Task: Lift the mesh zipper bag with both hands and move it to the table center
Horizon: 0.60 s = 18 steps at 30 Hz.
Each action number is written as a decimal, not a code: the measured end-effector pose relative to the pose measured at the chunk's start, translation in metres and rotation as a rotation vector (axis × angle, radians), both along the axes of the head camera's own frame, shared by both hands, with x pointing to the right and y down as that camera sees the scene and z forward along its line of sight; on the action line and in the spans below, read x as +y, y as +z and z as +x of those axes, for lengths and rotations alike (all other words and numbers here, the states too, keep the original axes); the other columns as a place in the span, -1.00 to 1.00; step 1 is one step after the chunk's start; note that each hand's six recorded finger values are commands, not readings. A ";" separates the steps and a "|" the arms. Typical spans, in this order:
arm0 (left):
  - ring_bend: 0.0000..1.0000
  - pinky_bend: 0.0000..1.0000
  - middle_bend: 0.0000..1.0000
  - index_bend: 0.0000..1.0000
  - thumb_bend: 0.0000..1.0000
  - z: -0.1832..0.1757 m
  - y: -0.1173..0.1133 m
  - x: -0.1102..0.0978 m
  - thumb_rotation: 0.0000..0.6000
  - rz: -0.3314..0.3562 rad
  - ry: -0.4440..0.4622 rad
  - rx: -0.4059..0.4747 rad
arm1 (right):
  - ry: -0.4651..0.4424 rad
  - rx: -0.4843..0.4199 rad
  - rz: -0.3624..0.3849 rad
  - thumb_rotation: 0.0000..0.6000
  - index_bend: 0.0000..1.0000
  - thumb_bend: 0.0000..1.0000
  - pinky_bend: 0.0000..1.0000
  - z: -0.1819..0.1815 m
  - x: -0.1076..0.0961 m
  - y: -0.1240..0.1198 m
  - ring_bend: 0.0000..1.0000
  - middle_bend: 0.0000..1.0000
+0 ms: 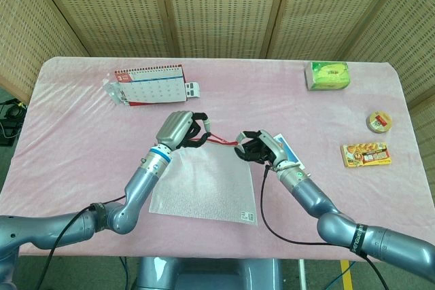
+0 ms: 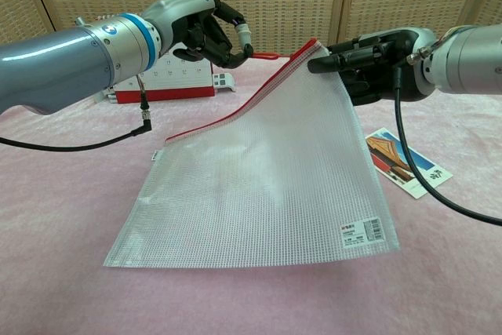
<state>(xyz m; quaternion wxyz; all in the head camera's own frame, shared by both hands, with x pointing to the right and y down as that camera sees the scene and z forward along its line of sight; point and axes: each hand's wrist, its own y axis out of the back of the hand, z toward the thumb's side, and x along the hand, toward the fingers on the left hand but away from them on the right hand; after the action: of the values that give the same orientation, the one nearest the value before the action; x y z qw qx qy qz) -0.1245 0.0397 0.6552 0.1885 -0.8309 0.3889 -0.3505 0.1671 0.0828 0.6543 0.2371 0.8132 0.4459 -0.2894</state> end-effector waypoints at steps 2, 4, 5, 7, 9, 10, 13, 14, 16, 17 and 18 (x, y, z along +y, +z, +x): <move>0.91 1.00 0.96 0.71 0.28 -0.005 0.002 -0.002 1.00 -0.001 -0.006 -0.010 | 0.005 -0.010 0.000 1.00 0.42 0.50 1.00 0.001 -0.001 -0.002 0.87 0.92; 0.91 1.00 0.96 0.71 0.28 -0.009 0.004 -0.003 1.00 -0.002 -0.011 -0.020 | 0.011 -0.019 0.000 1.00 0.42 0.50 1.00 0.001 -0.002 -0.004 0.87 0.92; 0.91 1.00 0.96 0.71 0.28 -0.012 0.006 -0.004 1.00 -0.006 -0.014 -0.025 | 0.017 -0.024 0.000 1.00 0.42 0.50 1.00 0.002 -0.003 -0.006 0.87 0.92; 0.91 1.00 0.96 0.71 0.28 -0.016 0.008 -0.004 1.00 -0.016 -0.017 -0.032 | 0.026 -0.034 0.000 1.00 0.42 0.50 1.00 0.003 -0.005 -0.008 0.87 0.92; 0.91 1.00 0.96 0.71 0.28 -0.022 0.013 -0.005 1.00 -0.026 -0.020 -0.046 | 0.040 -0.047 0.002 1.00 0.42 0.50 1.00 0.004 -0.008 -0.011 0.87 0.92; 0.91 1.00 0.96 0.71 0.28 -0.025 0.014 -0.005 1.00 -0.030 -0.022 -0.053 | 0.047 -0.052 0.004 1.00 0.42 0.51 1.00 0.005 -0.010 -0.013 0.87 0.92; 0.91 1.00 0.96 0.71 0.28 -0.036 0.020 -0.008 1.00 -0.039 -0.035 -0.077 | 0.071 -0.069 0.014 1.00 0.42 0.51 1.00 0.009 -0.016 -0.020 0.87 0.92; 0.91 1.00 0.96 0.71 0.28 -0.040 0.021 -0.009 1.00 -0.041 -0.041 -0.087 | 0.077 -0.071 0.020 1.00 0.42 0.51 1.00 0.011 -0.019 -0.022 0.87 0.92; 0.91 1.00 0.96 0.71 0.28 -0.047 0.023 -0.011 1.00 -0.043 -0.048 -0.100 | 0.090 -0.070 0.032 1.00 0.42 0.51 1.00 0.017 -0.024 -0.026 0.87 0.92; 0.91 1.00 0.96 0.71 0.28 -0.052 0.024 -0.012 1.00 -0.043 -0.053 -0.110 | 0.096 -0.069 0.036 1.00 0.42 0.51 1.00 0.020 -0.026 -0.028 0.87 0.92; 0.91 1.00 0.96 0.71 0.28 -0.057 0.025 -0.013 1.00 -0.042 -0.058 -0.118 | 0.105 -0.068 0.040 1.00 0.42 0.51 1.00 0.024 -0.028 -0.029 0.87 0.92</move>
<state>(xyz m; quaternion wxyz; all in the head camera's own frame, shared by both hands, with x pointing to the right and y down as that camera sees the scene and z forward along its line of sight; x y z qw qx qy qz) -0.1810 0.0263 0.6797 0.1835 -0.8010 0.3935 -0.4121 0.1910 0.0548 0.6250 0.2507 0.8025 0.4852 -0.2401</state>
